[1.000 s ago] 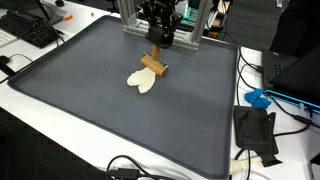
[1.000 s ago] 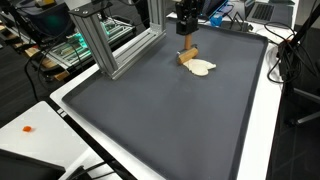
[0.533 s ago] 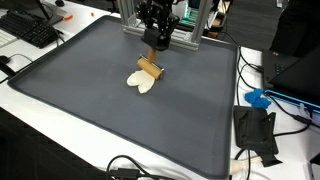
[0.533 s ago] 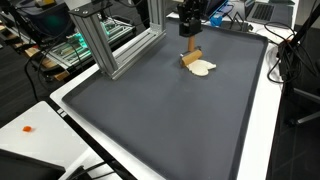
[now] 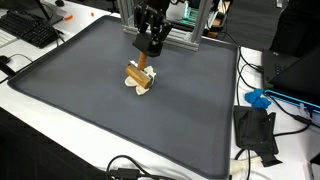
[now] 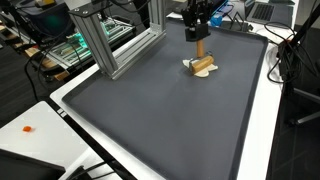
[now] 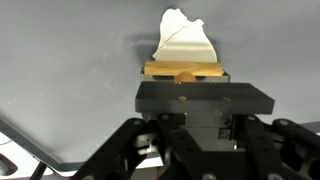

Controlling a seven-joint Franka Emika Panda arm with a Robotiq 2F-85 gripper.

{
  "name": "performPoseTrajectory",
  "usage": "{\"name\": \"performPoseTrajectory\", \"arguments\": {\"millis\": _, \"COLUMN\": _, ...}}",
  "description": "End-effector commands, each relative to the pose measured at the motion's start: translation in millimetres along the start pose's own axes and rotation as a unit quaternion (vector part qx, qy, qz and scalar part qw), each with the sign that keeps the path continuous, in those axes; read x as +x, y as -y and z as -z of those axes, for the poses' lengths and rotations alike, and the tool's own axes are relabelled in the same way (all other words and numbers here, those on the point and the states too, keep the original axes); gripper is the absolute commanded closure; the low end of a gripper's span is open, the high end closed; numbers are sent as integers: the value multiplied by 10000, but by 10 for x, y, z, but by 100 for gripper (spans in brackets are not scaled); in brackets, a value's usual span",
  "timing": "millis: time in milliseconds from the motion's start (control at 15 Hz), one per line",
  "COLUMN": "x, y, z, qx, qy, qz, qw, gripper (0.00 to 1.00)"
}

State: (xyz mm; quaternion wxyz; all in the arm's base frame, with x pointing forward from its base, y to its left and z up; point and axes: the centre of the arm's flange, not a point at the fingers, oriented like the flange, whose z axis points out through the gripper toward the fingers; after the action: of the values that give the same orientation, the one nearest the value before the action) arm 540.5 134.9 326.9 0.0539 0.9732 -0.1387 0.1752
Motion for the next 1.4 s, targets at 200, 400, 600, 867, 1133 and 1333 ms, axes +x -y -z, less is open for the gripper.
{"name": "performPoseTrajectory", "arguments": {"millis": 200, "x": -99, "y": -55, "z": -498, "qx": -123, "qy": -263, "qz": -366, "qw": 9989, "gripper": 77}}
{"name": "performPoseTrajectory", "arguments": {"millis": 400, "x": -68, "y": -74, "z": -521, "qx": -99, "qy": -421, "qz": -577, "qw": 9974, "gripper": 77}}
{"name": "performPoseTrajectory", "arguments": {"millis": 600, "x": -112, "y": -41, "z": -504, "qx": -28, "qy": -119, "qz": -548, "qw": 9984, "gripper": 77}}
{"name": "performPoseTrajectory", "arguments": {"millis": 867, "x": -171, "y": -46, "z": -443, "qx": 94, "qy": 374, "qz": -242, "qw": 9990, "gripper": 77}}
{"name": "performPoseTrajectory", "arguments": {"millis": 1133, "x": -161, "y": -90, "z": -389, "qx": 130, "qy": 648, "qz": -34, "qw": 9978, "gripper": 77}}
{"name": "performPoseTrajectory", "arguments": {"millis": 1333, "x": -182, "y": -90, "z": -323, "qx": 115, "qy": 837, "qz": 127, "qw": 9963, "gripper": 77}}
